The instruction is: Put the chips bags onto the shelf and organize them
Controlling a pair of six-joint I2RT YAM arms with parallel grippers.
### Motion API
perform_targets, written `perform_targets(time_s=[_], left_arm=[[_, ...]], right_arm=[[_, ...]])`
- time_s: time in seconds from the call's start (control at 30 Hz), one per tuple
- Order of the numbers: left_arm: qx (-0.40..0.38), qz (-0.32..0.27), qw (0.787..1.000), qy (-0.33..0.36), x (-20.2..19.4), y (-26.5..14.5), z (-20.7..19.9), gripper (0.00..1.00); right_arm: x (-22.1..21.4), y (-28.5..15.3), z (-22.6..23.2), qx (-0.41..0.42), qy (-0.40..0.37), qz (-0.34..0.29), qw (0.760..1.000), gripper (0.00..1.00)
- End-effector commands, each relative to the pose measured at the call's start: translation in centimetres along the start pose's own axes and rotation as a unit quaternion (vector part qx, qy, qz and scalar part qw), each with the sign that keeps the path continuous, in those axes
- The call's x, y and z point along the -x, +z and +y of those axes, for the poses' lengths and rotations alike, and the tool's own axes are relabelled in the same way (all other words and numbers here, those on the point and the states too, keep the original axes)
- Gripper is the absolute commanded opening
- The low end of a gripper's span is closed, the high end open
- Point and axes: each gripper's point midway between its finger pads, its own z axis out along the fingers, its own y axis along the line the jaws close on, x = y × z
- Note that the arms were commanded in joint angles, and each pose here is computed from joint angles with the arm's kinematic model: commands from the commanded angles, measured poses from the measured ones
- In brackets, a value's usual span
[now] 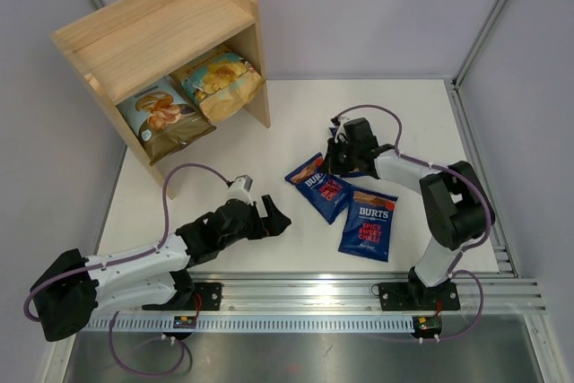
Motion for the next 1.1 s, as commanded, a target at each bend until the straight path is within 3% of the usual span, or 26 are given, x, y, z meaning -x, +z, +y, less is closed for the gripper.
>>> perform_targets(time_s=[0.0, 0.03, 0.2, 0.47, 0.73, 0.8, 0.9, 1.07], left_arm=[[-0.048, -0.045, 0.997, 0.030, 2.6, 0.3, -3.2, 0.99], [-0.059, -0.050, 0.996, 0.035, 3.1, 0.3, -4.0, 0.99], [-0.123, -0.075, 0.988, 0.057, 4.1, 0.6, -6.8, 0.99], [-0.181, -0.119, 0.971, 0.097, 5.1, 0.8, -8.9, 0.99], [-0.221, -0.168, 0.956, 0.093, 7.6, 0.6, -12.0, 0.99], [-0.251, -0.182, 0.946, 0.090, 8.4, -0.1, -13.5, 0.96], [-0.285, -0.196, 0.935, 0.084, 9.1, -1.1, -15.1, 0.79], [-0.346, -0.217, 0.910, 0.070, 9.5, -3.1, -16.7, 0.69]], right_arm=[[5.6, -3.2, 3.5, 0.028, 0.072, -0.124, 0.989, 0.00], [5.6, -4.1, 3.6, 0.025, 0.121, -0.140, 0.982, 0.00], [7.1, -7.1, 5.4, 0.064, 0.214, -0.197, 0.955, 0.00], [9.0, -13.0, 9.4, 0.158, 0.284, -0.251, 0.912, 0.00], [8.3, -17.9, 13.2, 0.238, 0.325, -0.270, 0.874, 0.00], [8.2, -18.6, 13.6, 0.251, 0.332, -0.278, 0.866, 0.00], [7.8, -19.6, 13.6, 0.255, 0.339, -0.288, 0.859, 0.00], [7.5, -21.0, 12.9, 0.256, 0.354, -0.308, 0.845, 0.00]])
